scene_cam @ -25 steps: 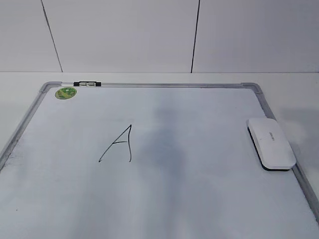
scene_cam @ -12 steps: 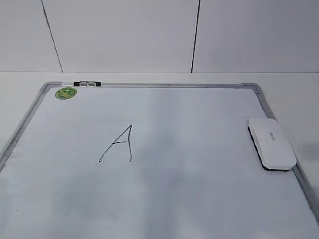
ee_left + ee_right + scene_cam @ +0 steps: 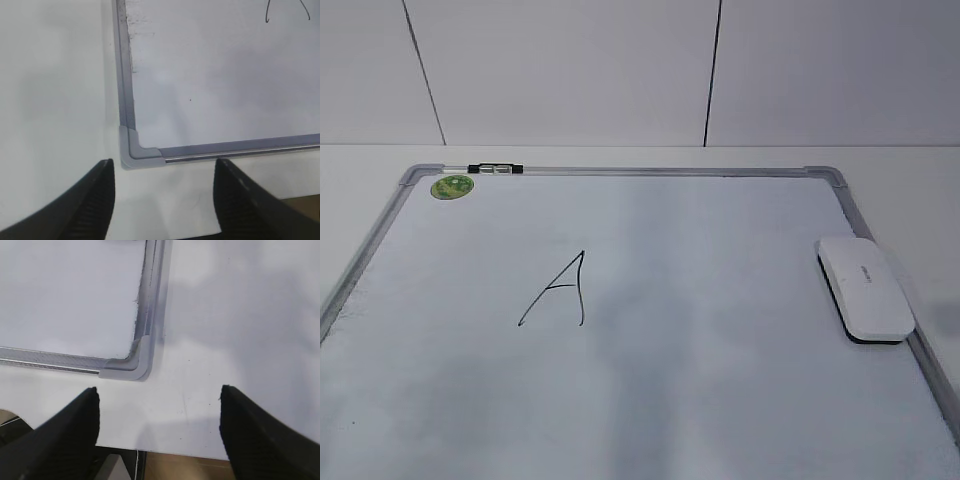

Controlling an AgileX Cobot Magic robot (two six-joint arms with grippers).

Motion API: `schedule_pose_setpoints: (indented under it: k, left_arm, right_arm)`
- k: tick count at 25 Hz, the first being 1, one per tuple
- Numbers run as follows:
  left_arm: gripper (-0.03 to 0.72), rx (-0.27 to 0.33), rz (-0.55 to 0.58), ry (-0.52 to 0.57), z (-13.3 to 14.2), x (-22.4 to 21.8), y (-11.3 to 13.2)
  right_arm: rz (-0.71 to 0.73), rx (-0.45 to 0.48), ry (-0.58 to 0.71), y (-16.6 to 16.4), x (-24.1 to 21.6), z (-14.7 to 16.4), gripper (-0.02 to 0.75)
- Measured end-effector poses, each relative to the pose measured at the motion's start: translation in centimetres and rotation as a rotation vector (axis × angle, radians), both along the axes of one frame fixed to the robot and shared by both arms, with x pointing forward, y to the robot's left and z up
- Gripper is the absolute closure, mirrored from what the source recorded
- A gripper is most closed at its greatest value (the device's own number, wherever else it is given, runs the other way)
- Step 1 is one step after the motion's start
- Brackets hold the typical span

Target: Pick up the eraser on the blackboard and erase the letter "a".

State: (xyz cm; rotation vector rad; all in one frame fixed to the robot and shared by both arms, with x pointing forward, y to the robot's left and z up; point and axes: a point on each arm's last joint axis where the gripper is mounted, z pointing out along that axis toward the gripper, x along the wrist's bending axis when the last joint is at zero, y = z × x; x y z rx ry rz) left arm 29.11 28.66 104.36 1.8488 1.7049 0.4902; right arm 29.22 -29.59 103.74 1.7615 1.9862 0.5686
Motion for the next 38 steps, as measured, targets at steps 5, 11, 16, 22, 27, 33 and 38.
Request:
schedule_pose_setpoints:
  k: [5, 11, 16, 22, 27, 33, 38]
  left_arm:
    - [0.224, 0.000, 0.001, -0.002, 0.01, 0.02, 0.01]
    - [0.239, 0.000, 0.001, -0.002, 0.01, 0.02, 0.01]
    - [0.239, 0.002, 0.002, -0.002, 0.01, 0.02, 0.02]
    - [0.239, 0.002, 0.002, -0.002, 0.01, 0.02, 0.02]
    - [0.252, 0.002, 0.002, -0.002, 0.01, 0.02, 0.02]
    - [0.275, 0.002, 0.002, -0.002, 0.01, 0.02, 0.02]
    - [0.276, 0.002, 0.002, -0.010, 0.05, -0.09, 0.02]
  right_arm:
    - [0.002, -0.003, -0.003, -0.01, 0.04, -0.08, 0.145]
    - [0.002, -0.003, -0.003, -0.01, 0.04, -0.08, 0.145]
    - [0.002, -0.003, -0.004, -0.01, 0.05, -0.08, 0.145]
    - [0.002, -0.003, -0.004, -0.01, 0.05, -0.08, 0.145]
    - [0.002, -0.003, -0.004, -0.01, 0.05, -0.08, 0.145]
    - [0.002, -0.003, -0.004, -0.01, 0.05, -0.08, 0.145]
    - [0.002, -0.003, -0.004, -0.01, 0.05, -0.08, 0.145]
